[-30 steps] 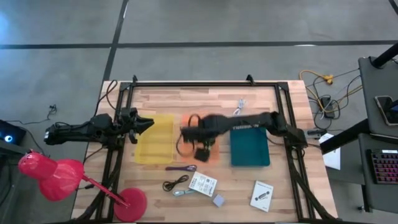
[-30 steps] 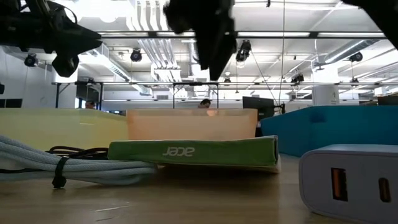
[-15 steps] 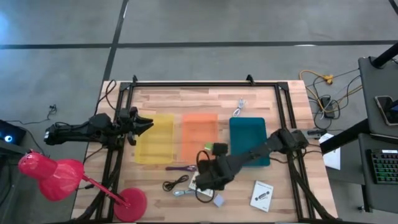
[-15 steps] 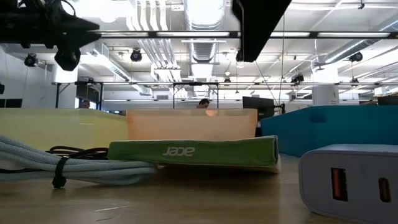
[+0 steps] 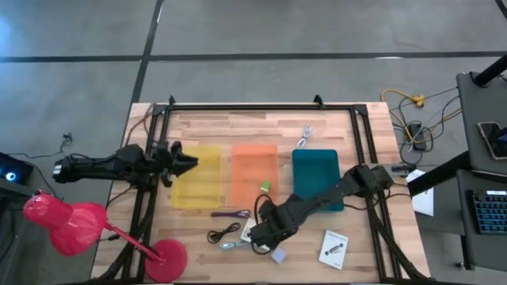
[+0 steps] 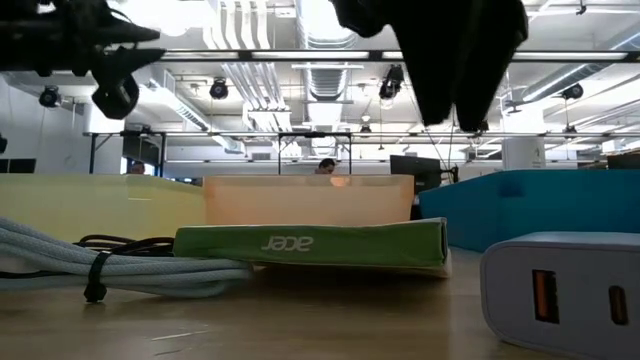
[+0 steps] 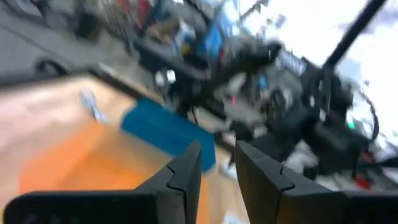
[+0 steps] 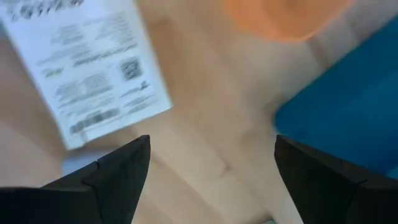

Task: Pick and place items into bin
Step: Put the left white card reader box into the blue bin

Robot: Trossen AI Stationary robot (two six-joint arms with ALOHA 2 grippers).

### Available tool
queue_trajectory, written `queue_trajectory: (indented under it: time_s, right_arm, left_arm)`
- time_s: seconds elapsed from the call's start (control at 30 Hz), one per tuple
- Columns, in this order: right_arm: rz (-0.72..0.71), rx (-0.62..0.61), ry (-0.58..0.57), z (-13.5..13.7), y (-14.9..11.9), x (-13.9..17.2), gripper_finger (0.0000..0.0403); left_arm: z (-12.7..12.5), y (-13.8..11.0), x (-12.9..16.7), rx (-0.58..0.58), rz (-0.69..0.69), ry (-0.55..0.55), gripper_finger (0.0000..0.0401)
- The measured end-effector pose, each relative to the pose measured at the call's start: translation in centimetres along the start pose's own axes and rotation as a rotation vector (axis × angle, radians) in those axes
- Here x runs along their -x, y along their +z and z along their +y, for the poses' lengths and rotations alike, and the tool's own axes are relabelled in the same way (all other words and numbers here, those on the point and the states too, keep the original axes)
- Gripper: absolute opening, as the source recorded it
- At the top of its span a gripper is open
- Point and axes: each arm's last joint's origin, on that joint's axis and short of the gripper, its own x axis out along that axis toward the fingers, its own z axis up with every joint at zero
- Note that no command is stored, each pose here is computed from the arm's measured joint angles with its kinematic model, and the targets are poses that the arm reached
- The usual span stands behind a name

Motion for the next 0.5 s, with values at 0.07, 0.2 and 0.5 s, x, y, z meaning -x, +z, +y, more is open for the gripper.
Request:
queue_trajectory:
  time_s: [0.07,0.2,0.5]
  right_arm:
    - [-0.015,0.048,0.033,0.7,-0.7,0.1,0.0325]
    - [-0.109,0.304,0.07,2.2,-3.3,1.3,0.0325]
    - [-0.227,0.662,0.038,5.5,-7.5,-1.8,0.0325]
  left_arm:
    - [0.1,-0.5,-0.7,-0.008,0.065,-0.009,0.0082]
    - [-0.5,-0.7,-2.3,-0.136,0.186,-0.014,0.0082]
    - [-4.3,-2.1,-6.5,-0.469,0.431,-0.133,0.0082]
